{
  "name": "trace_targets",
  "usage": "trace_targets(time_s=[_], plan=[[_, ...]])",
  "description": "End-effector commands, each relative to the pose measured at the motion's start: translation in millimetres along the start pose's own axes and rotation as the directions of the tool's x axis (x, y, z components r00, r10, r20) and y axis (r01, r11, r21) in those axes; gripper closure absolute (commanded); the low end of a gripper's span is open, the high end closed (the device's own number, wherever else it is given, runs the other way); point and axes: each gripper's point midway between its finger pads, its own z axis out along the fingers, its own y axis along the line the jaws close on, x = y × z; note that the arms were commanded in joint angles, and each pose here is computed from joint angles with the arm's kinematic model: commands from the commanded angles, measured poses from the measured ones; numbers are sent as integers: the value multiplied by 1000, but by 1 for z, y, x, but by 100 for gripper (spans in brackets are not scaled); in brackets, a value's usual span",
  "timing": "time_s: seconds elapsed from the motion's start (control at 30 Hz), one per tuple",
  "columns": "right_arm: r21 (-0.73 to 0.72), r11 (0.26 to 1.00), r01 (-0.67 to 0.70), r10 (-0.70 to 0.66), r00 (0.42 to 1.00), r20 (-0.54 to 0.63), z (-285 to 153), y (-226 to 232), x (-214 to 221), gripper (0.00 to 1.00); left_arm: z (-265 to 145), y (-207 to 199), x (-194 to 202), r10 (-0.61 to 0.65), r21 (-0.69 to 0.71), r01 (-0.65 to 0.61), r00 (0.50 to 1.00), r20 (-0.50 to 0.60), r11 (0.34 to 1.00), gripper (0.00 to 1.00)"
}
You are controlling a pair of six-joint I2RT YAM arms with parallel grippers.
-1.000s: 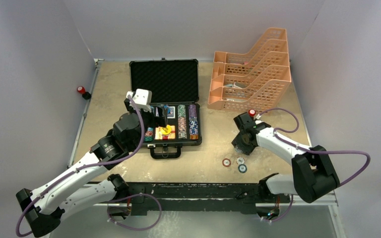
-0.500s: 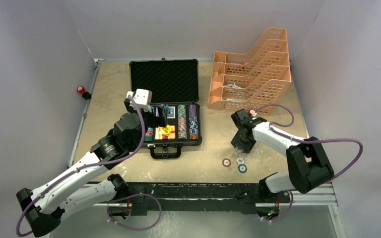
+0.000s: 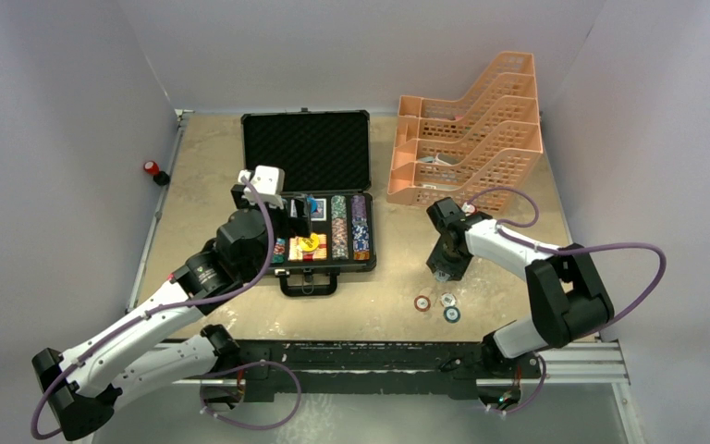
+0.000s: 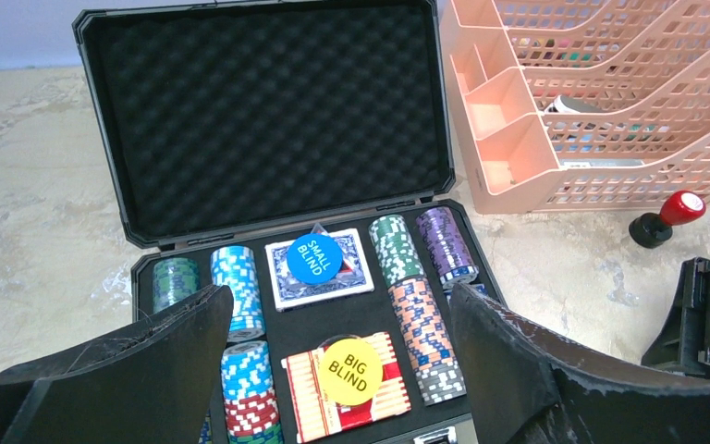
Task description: Pack up texas hold em set
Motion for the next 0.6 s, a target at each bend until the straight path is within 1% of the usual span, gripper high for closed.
trace_targets(time_s=[0.0, 0.07, 0.17, 0.27, 0.33, 0.4, 0.5, 0.57], plan=[[35, 999, 20, -19, 1000, -13, 17, -6, 7, 62, -2, -10, -26, -51, 44, 48, 997, 53, 998, 10], [20, 1000, 13, -14, 1000, 5, 11, -3, 2, 63, 0, -12, -23, -54, 49, 52, 998, 41, 997, 1], [-6, 1000, 9, -9, 999, 33, 0, 1, -6, 63, 6, -22, -10, -44, 82, 44, 999, -2, 996, 0], [-33, 999, 5, -4, 999, 52, -12, 5, -13, 63, 12, -40, 4, -58, 145, 67, 997, -60, 987, 0], [-55, 998, 9, -5, 998, 60, -18, 8, -15, 63, 17, -55, 15, -95, 185, 114, 990, -108, 976, 2], [-84, 996, 8, -3, 998, 68, -26, 12, -18, 63, 21, -76, 25, -127, 245, 169, 976, -178, 955, 5], [-151, 988, 10, 1, 997, 74, -37, 21, -20, 63, 27, -111, 45, -171, 333, 266, 942, -288, 905, 11], [-209, 978, 2, 15, 997, 77, -45, 29, -20, 63, 29, -132, 55, -218, 389, 348, 915, -340, 853, 14]])
